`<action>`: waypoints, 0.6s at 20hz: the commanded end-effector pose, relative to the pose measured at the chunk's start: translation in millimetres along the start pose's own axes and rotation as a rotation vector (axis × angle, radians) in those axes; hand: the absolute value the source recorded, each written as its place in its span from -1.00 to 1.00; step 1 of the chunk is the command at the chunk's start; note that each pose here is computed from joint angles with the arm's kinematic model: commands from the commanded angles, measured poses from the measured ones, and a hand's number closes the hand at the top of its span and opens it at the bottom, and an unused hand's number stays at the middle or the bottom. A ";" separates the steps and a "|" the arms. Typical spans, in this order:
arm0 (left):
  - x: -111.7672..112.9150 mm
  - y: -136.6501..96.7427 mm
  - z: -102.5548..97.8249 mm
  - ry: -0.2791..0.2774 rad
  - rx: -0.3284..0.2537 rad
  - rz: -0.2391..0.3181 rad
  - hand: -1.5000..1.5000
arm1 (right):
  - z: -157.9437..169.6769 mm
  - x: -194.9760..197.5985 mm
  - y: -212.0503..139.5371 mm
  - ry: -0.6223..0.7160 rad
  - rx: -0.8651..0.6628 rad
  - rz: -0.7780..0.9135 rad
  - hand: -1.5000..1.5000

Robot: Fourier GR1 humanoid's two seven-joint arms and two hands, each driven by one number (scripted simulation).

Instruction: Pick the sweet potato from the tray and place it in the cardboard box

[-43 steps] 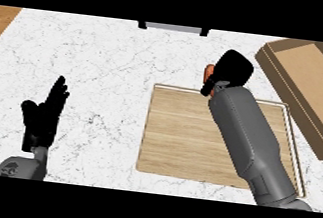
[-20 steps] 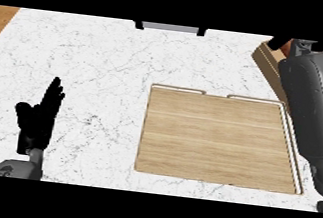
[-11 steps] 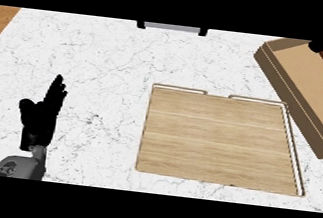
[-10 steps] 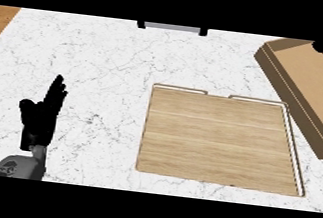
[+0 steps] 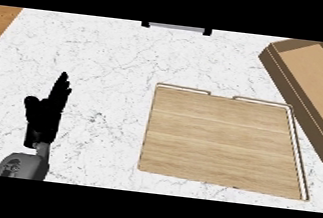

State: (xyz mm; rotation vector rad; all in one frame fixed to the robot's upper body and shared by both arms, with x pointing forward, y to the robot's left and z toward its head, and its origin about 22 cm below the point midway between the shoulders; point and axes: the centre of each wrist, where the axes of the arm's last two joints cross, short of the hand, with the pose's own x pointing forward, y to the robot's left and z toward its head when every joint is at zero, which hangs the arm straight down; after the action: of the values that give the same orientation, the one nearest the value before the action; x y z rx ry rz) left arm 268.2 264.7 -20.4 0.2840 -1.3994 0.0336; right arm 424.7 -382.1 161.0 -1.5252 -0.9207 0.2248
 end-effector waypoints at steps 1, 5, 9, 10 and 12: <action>-0.6 7.1 1.7 -0.009 -0.017 0.009 0.00 | -9.1 -22.8 12.7 0.102 0.019 -0.037 1.00; 12.5 1.6 -5.9 -0.015 -0.012 0.014 0.00 | -13.7 -50.6 18.3 0.097 0.092 -0.195 -1.00; 12.8 3.3 -4.1 -0.011 -0.029 0.011 0.00 | -17.5 -60.8 16.5 0.046 0.053 -0.301 -1.00; -3.7 -4.9 1.1 -0.009 0.000 0.004 0.00 | -15.0 -61.5 19.5 0.005 0.038 -0.369 -1.00; -6.9 -0.5 -3.3 0.004 0.006 0.009 0.00 | -7.4 -60.3 30.5 -0.038 0.010 -0.451 -1.00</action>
State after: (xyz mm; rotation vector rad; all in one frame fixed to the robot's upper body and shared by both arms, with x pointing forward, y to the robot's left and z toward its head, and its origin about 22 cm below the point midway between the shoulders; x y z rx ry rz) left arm 268.9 263.2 -21.1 0.2732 -1.4071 0.0338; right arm 403.9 -425.7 121.1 -1.3112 -1.1158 0.0036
